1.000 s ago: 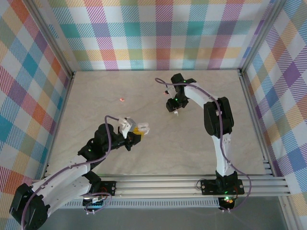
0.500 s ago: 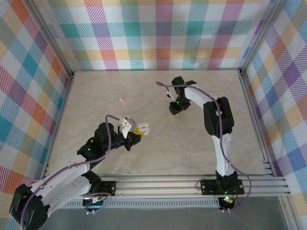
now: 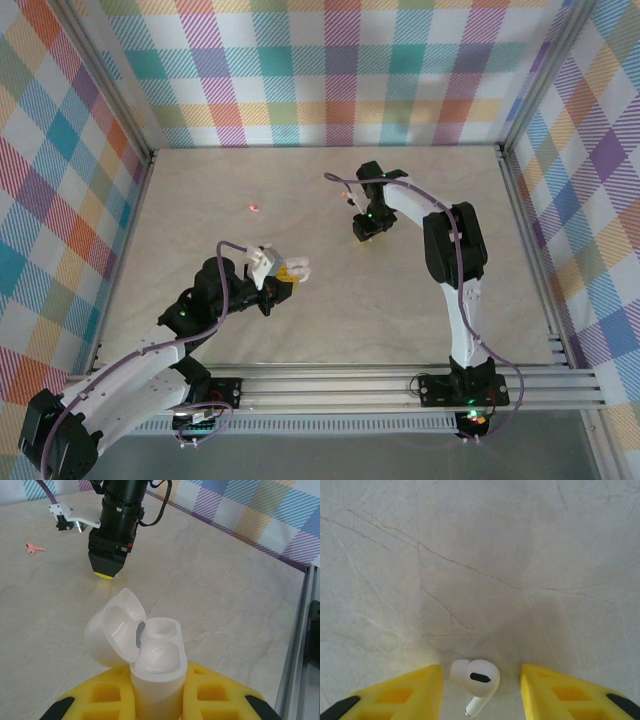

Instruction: Insert the wireless bluetooth earbuds into the charging case

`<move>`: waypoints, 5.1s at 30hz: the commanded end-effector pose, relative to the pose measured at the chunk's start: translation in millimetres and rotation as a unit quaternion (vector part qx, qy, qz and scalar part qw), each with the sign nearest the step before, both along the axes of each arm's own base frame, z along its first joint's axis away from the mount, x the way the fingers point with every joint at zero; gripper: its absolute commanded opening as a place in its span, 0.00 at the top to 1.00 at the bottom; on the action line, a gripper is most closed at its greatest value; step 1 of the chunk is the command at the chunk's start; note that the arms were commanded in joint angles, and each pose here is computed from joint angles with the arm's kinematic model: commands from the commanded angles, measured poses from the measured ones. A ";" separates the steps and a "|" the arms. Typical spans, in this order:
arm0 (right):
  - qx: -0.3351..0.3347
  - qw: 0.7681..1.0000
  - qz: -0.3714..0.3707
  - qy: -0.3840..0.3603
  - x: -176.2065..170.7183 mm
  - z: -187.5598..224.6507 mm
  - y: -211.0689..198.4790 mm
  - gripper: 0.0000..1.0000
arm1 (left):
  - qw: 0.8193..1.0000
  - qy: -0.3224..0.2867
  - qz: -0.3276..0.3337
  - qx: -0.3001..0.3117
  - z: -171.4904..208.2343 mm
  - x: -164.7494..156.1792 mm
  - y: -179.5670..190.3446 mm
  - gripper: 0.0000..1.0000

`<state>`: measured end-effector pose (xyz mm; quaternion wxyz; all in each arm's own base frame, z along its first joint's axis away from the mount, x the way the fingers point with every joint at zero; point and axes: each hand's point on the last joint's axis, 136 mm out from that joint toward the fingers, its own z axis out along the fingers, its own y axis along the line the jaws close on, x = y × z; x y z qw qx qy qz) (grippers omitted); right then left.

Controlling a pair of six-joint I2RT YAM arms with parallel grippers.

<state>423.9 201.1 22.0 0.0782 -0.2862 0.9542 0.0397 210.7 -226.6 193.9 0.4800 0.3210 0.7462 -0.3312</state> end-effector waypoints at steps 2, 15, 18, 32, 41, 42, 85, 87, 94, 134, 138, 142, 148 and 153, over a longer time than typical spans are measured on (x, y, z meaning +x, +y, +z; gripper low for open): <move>0.016 1.000 -0.007 0.002 -1.1 13.1 10.7 0.55 | 1.000 -0.014 -0.012 -0.005 9.4 -3.7 -2.7 1.00; -0.002 1.000 -0.015 0.019 -4.2 1.4 6.3 0.59 | 1.000 -0.011 -0.011 0.000 6.3 -5.9 -0.3 1.00; -0.013 1.000 -0.015 0.024 -6.5 -3.2 2.4 0.59 | 1.000 -0.012 -0.011 0.001 6.0 -6.4 0.2 1.00; -0.006 0.999 -0.024 0.021 -0.7 -1.1 6.6 0.63 | 1.000 -0.010 -0.012 0.000 5.7 -8.3 1.0 1.00; -0.007 0.999 -0.029 0.027 1.5 -2.9 7.6 0.62 | 1.000 -0.009 -0.015 0.000 6.5 -9.2 0.6 1.00; -0.007 0.999 -0.030 0.027 1.5 -3.1 7.7 0.62 | 1.000 -0.008 -0.015 0.000 5.9 -9.6 0.7 1.00; 0.328 0.913 0.011 -0.243 -78.7 265.0 80.4 0.80 | 0.991 -0.110 -0.027 -0.075 69.0 31.2 -34.4 1.00; 0.352 0.897 0.032 -0.265 -91.3 280.7 85.9 0.80 | 0.990 -0.108 -0.033 -0.087 71.7 33.8 -39.4 1.00; 0.427 0.843 0.071 -0.318 -129.8 318.3 91.7 0.81 | 0.985 -0.127 -0.029 -0.110 82.9 36.2 -40.7 1.00; 0.424 0.825 0.164 -0.335 -183.9 294.4 136.3 0.81 | 0.973 -0.197 0.003 -0.123 100.3 13.9 -15.6 1.00; 0.421 0.822 0.179 -0.338 -186.0 290.8 139.9 0.81 | 0.973 -0.193 0.005 -0.127 101.3 12.1 -13.8 1.00; 0.424 0.817 0.196 -0.337 -190.9 288.1 142.4 0.80 | 0.973 -0.190 0.013 -0.133 102.6 11.7 -10.6 1.00; 0.432 0.815 0.224 -0.315 -201.5 278.2 149.6 0.77 | 0.974 -0.185 0.019 -0.130 101.4 13.4 -9.4 1.00; 0.427 0.820 0.241 -0.296 -206.0 267.1 154.0 0.76 | 0.973 -0.186 0.020 -0.134 103.8 14.9 -10.1 1.00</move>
